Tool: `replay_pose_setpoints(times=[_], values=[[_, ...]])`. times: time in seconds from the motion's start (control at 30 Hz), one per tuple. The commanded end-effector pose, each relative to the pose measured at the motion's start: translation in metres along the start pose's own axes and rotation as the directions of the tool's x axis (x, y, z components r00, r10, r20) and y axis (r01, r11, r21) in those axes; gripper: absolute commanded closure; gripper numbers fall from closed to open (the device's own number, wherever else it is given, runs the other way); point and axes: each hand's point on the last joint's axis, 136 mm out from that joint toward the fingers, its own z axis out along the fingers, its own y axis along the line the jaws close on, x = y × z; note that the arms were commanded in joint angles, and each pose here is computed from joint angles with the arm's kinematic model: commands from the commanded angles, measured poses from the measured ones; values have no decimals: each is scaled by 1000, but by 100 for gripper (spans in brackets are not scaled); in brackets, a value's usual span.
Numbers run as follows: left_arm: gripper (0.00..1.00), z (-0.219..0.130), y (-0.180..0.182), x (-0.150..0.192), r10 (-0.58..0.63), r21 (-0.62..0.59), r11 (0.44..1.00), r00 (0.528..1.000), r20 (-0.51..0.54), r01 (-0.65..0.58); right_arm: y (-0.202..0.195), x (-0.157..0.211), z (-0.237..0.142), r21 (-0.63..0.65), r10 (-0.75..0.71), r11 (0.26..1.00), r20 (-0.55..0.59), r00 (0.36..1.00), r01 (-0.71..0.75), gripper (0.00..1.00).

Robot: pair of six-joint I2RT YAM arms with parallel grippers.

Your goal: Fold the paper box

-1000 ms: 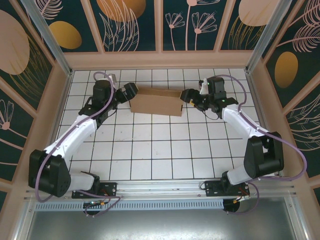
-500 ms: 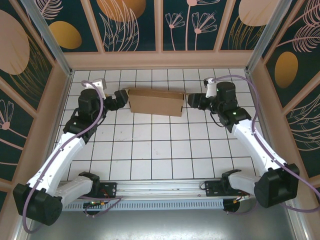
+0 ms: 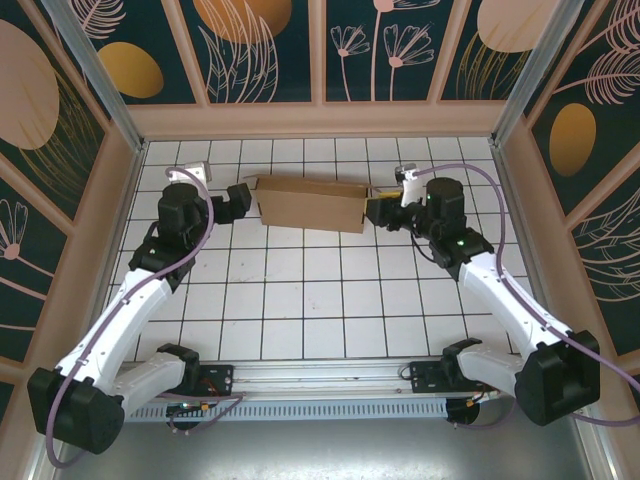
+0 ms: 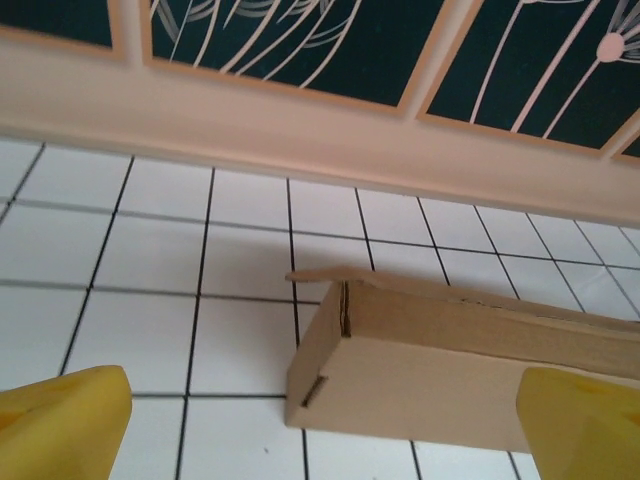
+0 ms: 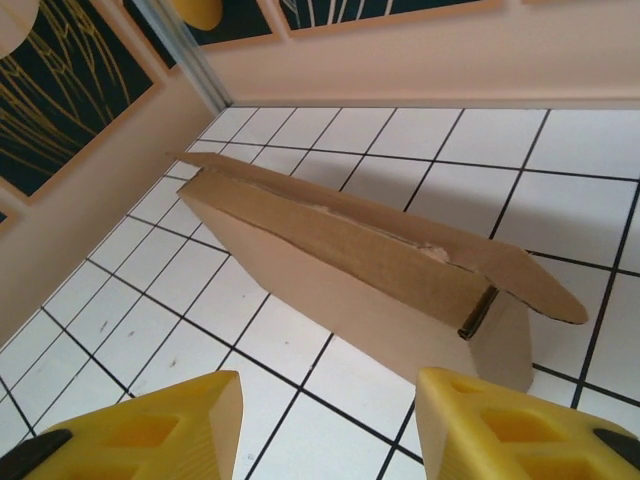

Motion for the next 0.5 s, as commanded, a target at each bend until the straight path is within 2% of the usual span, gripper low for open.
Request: replay_pose_setpoints(times=[0.0, 0.07, 0.13, 0.23, 0.3, 0.33, 0.43, 0.47], values=[[1, 7, -13, -16, 149, 59, 986, 986, 76, -153, 17, -14, -2, -69, -129, 989, 74, 989, 134, 52], [2, 10, -22, -19, 207, 100, 971, 972, 112, -218, 12, -12, -3, -39, -185, 981, 78, 980, 189, 53], [6, 12, -28, -18, 293, 123, 942, 945, 142, -311, 4, -12, -6, 13, -228, 974, 83, 970, 227, 53], [7, 20, -23, -13, 422, 78, 895, 891, 167, -439, 18, -10, -10, -54, -324, 942, 115, 939, 331, 51], [8, 26, -34, 5, 582, 150, 786, 800, 146, -600, 35, 2, -10, -140, -438, 881, 117, 891, 451, 52], [8, 30, -35, 8, 627, 154, 750, 765, 147, -643, 38, 6, -9, -132, -486, 857, 115, 866, 498, 52], [10, 36, -43, 11, 712, 177, 654, 678, 185, -735, 44, 14, -9, -96, -582, 801, 111, 806, 591, 52], [12, 37, -46, 13, 724, 199, 632, 663, 193, -749, 48, 14, -13, -90, -582, 801, 114, 805, 592, 52]])
